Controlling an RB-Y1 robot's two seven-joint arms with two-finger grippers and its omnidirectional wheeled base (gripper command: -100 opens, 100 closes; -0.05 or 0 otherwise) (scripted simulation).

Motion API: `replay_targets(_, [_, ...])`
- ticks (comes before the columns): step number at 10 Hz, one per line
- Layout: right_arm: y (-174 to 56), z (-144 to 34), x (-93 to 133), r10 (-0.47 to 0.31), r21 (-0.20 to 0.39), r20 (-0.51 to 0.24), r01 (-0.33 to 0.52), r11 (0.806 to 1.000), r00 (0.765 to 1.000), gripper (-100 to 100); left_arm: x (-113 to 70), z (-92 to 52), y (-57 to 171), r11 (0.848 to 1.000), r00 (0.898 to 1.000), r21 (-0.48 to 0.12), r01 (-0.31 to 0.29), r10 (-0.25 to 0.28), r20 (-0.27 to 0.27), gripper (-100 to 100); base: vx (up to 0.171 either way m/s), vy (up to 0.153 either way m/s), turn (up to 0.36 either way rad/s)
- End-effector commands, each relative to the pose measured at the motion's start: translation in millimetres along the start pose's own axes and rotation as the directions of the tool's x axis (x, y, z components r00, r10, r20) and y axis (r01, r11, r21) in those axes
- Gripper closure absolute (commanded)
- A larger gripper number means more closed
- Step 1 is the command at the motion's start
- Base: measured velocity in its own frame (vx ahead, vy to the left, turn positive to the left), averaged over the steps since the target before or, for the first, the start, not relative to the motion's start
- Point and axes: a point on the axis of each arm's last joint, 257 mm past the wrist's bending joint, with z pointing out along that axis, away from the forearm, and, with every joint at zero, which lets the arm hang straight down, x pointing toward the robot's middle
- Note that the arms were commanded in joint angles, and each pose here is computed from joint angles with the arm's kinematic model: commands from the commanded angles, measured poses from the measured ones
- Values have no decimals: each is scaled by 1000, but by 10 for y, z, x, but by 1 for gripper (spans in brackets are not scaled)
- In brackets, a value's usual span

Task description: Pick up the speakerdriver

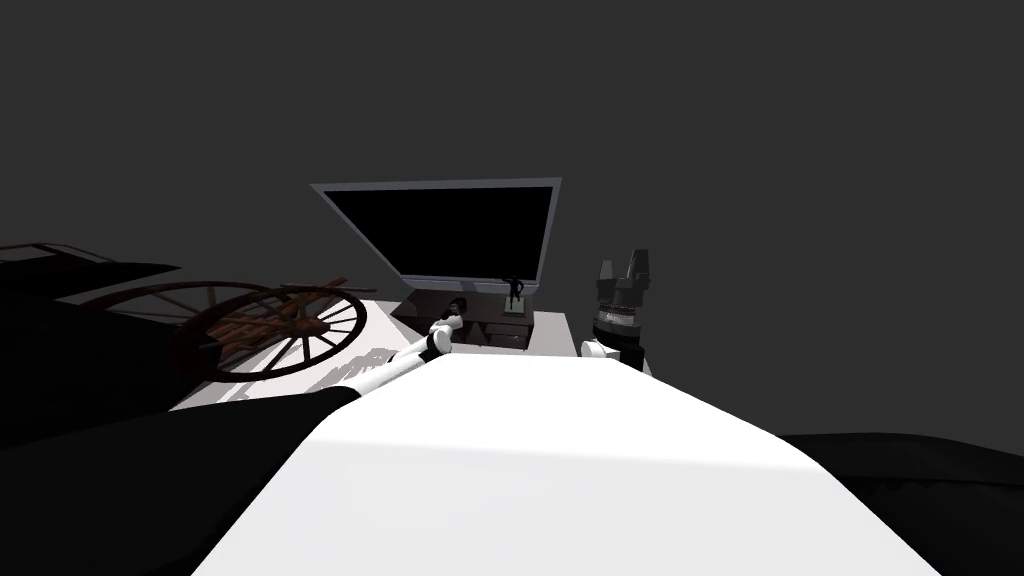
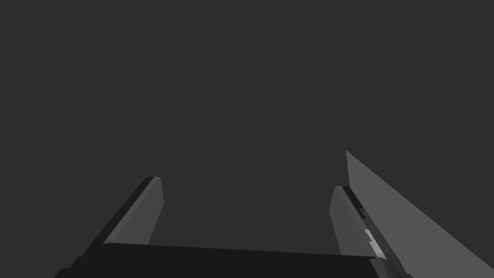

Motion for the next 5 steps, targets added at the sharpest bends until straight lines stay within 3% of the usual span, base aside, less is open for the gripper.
replay_targets(1, [0, 0, 0, 0, 0, 0, 0, 1000, 1000, 0, -11, -30, 114, 1000, 1000, -17, -11, 11, -1, 100, 51, -3, 45])
replay_targets(2, [0, 0, 0, 0, 0, 0, 0, 1000, 1000, 0, -25, -28, 66, 1000, 1000, -8, -11, 11, 2, 100, 20, 2, 17])
replay_targets(3, [0, 0, 0, 0, 0, 0, 0, 1000, 1000, 0, -36, -70, 270, 999, 1000, -42, -15, 15, 1, 100, 36, 5, 78])
replay_targets(4, [0, 0, 0, 0, 0, 0, 0, 1000, 1000, 0, -76, -77, 281, 999, 1000, -40, -18, 19, 6, 100, 44, -2, 36])
replay_targets(5, [0, 0, 0, 0, 0, 0, 0, 1000, 1000, 0, -97, -69, 108, 1000, 1000, -6, -26, 26, 11, 100, 15, -5, 10])
